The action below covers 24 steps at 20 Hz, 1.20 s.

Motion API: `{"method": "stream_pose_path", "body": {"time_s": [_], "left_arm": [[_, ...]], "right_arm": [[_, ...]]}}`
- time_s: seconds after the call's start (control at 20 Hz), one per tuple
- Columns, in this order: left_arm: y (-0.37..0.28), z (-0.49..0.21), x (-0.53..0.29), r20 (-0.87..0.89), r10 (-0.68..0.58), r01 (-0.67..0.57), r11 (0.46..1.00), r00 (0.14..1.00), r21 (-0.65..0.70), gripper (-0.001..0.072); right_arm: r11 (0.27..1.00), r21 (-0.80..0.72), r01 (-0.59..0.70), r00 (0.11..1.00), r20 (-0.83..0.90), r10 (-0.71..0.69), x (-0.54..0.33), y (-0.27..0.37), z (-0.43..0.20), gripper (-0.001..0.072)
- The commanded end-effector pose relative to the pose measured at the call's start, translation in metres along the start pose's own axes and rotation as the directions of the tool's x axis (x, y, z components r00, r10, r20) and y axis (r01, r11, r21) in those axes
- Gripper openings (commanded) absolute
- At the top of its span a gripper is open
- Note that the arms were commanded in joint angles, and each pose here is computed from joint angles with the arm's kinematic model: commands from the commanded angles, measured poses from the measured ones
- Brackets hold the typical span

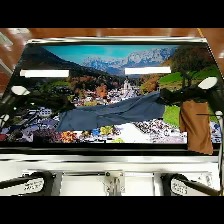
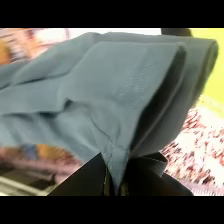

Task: Fold the shirts.

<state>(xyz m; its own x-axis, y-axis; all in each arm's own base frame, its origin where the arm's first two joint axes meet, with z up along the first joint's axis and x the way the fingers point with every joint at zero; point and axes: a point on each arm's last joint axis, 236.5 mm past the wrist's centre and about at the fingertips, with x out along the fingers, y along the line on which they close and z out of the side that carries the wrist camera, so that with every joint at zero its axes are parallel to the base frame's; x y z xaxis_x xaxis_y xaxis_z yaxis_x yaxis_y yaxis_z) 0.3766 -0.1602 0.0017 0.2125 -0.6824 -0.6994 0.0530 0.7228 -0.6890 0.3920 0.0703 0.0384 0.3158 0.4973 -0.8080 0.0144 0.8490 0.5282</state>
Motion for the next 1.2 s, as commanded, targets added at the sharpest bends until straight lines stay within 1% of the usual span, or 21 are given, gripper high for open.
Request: {"method": "stream_pose_path", "body": {"time_s": [0.0,0.1,0.15,0.25,0.4,0.55,0.6,0.7,0.75,0.9,0.95,1.05,1.15], "left_arm": [[-0.044,0.000,0.041,0.050,0.006,-0.012,0.991,0.999,0.131,0.0038],[-0.076,-0.008,0.069,0.075,-0.019,0.004,0.981,0.997,0.193,0.0037],[-0.094,-0.014,0.084,0.081,-0.047,0.030,0.979,0.996,0.200,0.0037],[-0.129,-0.030,0.119,0.087,-0.119,0.104,0.983,0.989,0.154,0.0037],[-0.147,-0.057,0.168,0.091,-0.128,0.119,0.988,0.988,0.103,0.0037],[-0.155,-0.096,0.206,0.001,-0.150,0.150,0.988,0.989,0.019,0.0037],[-0.159,-0.105,0.213,-0.027,-0.164,0.164,0.986,0.986,0.010,0.0036],[-0.173,-0.115,0.220,-0.074,-0.227,0.226,0.974,0.971,-0.025,0.0036],[-0.184,-0.113,0.220,-0.079,-0.279,0.277,0.960,0.957,-0.040,0.0036],[-0.208,-0.092,0.209,-0.057,-0.429,0.422,0.900,0.901,-0.104,0.0036],[-0.207,-0.082,0.203,-0.045,-0.451,0.445,0.889,0.891,-0.110,0.0036],[-0.198,-0.063,0.187,-0.032,-0.463,0.460,0.884,0.886,-0.080,0.0033],[-0.177,-0.045,0.165,-0.040,-0.418,0.419,0.908,0.908,0.019,0.0032]], "right_arm": [[0.998,-0.059,-0.023,0.998,0.050,0.026,-0.055,0.040,-0.018,0.0063],[0.998,-0.060,-0.029,0.995,0.091,0.035,-0.081,0.057,-0.027,0.0063],[0.998,-0.059,-0.034,0.993,0.108,0.040,-0.092,0.065,-0.032,0.0063],[0.996,-0.071,-0.056,0.989,0.130,0.065,-0.112,0.082,-0.046,0.0063],[0.993,-0.089,-0.073,0.983,0.159,0.087,-0.134,0.099,-0.063,0.0063],[0.993,-0.084,-0.078,0.978,0.184,0.092,-0.143,0.105,-0.067,0.0063],[0.993,-0.085,-0.080,0.978,0.183,0.095,-0.143,0.106,-0.067,0.0063],[0.994,-0.084,-0.070,0.974,0.209,0.086,-0.144,0.103,-0.061,0.0063],[0.994,-0.085,-0.074,0.969,0.231,0.092,-0.145,0.105,-0.056,0.0063],[0.993,-0.086,-0.086,0.959,0.262,0.105,-0.147,0.108,-0.048,0.0063],[0.993,-0.086,-0.086,0.957,0.270,0.106,-0.148,0.108,-0.046,0.0063],[0.991,-0.088,-0.099,0.948,0.296,0.121,-0.150,0.112,-0.040,0.0063],[0.986,-0.092,-0.139,0.923,0.349,0.163,-0.155,0.122,-0.027,0.0063]]}}
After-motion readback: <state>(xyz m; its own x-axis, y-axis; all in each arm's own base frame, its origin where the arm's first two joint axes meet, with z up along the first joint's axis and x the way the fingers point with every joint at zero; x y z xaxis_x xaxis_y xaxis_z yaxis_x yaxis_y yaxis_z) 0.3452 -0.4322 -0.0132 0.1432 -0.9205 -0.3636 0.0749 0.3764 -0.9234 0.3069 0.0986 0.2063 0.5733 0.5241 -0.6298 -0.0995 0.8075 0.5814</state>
